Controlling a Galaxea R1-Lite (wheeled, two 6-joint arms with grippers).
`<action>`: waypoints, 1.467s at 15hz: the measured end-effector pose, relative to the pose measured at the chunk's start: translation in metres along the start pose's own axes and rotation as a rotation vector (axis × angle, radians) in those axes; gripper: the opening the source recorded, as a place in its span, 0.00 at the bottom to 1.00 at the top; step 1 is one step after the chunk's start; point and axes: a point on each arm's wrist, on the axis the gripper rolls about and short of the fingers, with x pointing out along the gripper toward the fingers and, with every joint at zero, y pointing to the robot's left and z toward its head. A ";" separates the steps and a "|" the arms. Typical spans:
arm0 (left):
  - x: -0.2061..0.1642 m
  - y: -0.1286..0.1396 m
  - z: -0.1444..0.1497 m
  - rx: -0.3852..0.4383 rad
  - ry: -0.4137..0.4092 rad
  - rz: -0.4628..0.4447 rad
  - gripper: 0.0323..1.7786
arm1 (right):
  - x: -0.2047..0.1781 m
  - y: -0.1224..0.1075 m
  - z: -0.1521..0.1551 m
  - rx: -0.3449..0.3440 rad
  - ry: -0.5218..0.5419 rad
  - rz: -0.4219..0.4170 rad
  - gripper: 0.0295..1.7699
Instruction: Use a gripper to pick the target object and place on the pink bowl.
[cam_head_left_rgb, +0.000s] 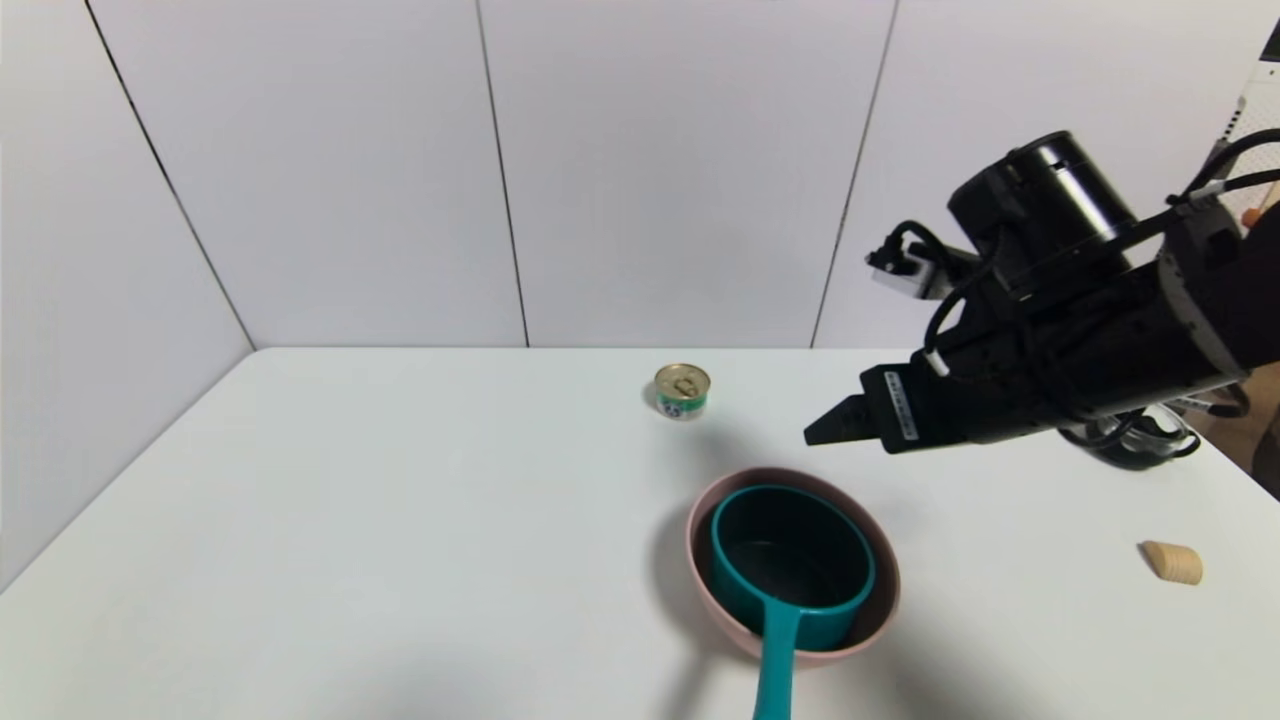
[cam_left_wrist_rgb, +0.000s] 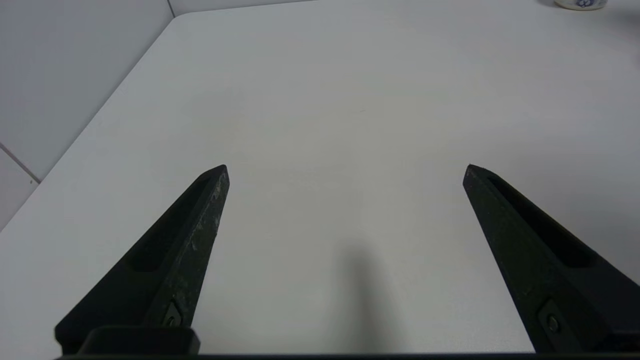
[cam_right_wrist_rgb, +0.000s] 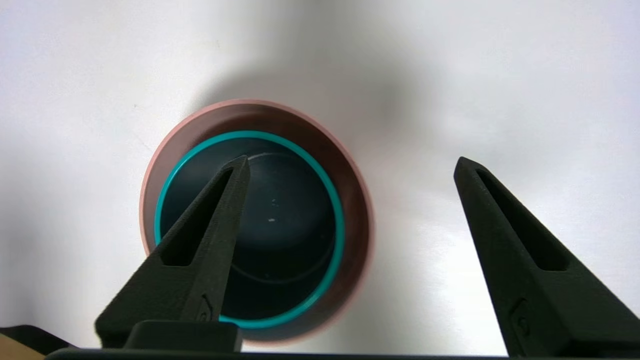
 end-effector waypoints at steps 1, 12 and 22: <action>0.000 0.000 0.000 0.000 0.000 0.000 0.95 | -0.009 -0.007 0.000 -0.013 -0.022 -0.018 0.83; 0.000 0.000 0.000 -0.001 0.000 0.000 0.95 | -0.095 -0.077 -0.164 -0.019 -0.211 -0.292 0.93; 0.000 0.000 0.000 0.000 0.000 0.000 0.95 | -0.083 -0.067 -0.305 0.008 -0.784 -0.406 0.96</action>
